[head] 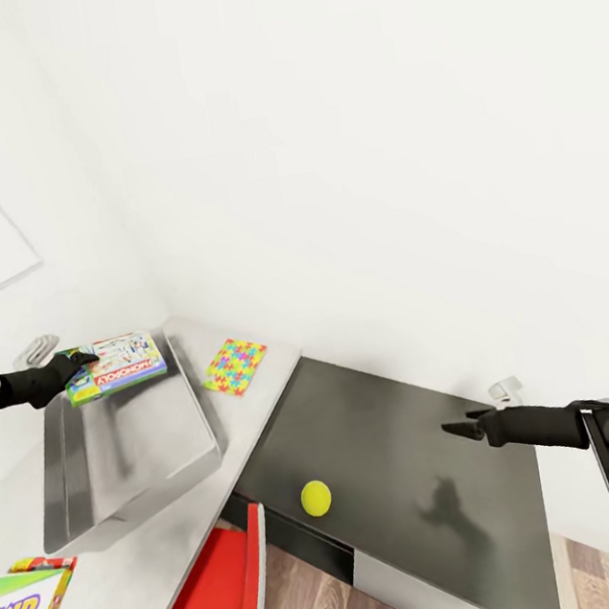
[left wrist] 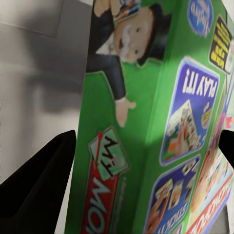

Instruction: Put all the toys in the child's room - the three board games (two on the bed and one on the table), the two jigsaw puzzles on the table, and the tennis ball on the table - inside the toy box on the table in the child's room.

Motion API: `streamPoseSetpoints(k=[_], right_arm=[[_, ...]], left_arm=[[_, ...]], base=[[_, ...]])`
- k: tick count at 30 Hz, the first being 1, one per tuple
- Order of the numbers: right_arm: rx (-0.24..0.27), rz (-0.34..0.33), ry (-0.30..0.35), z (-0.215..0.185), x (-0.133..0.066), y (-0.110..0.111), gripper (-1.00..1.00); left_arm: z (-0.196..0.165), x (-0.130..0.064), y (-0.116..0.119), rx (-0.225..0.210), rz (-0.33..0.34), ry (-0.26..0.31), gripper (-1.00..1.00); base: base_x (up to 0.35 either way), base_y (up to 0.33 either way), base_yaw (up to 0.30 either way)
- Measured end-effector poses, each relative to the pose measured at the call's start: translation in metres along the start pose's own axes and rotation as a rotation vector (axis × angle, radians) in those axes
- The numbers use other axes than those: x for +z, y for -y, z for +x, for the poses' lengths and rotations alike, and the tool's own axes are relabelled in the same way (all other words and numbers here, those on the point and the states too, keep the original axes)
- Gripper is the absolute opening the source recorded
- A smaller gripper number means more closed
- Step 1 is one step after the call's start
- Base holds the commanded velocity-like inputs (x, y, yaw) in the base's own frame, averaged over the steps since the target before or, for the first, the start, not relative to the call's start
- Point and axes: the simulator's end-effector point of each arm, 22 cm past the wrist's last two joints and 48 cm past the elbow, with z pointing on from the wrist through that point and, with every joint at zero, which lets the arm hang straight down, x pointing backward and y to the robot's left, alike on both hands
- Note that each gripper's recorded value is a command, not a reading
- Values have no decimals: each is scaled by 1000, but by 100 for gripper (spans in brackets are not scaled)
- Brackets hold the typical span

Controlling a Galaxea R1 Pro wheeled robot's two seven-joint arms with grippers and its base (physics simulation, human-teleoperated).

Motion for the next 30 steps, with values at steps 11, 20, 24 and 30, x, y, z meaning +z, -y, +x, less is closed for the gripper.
streamPoseSetpoints(k=[11, 20, 24, 30], right_arm=[[10, -3, -14, 7, 6, 3, 100], [19, -5, -25, 13, 11, 6, 100], [24, -5, -31, 15, 13, 7, 100], [30, -5, -38, 19, 16, 9, 100]], left_arm=[[4, 8, -3, 0, -8, -10, -100], [8, 15, -8, 1, -18, -18, -100], [10, 18, -10, 1, -22, -22, -100], [14, 23, -14, 1, -29, -29, -100]], base=[[0, 0, 0], [0, 0, 0], [0, 0, 0], [0, 0, 0]])
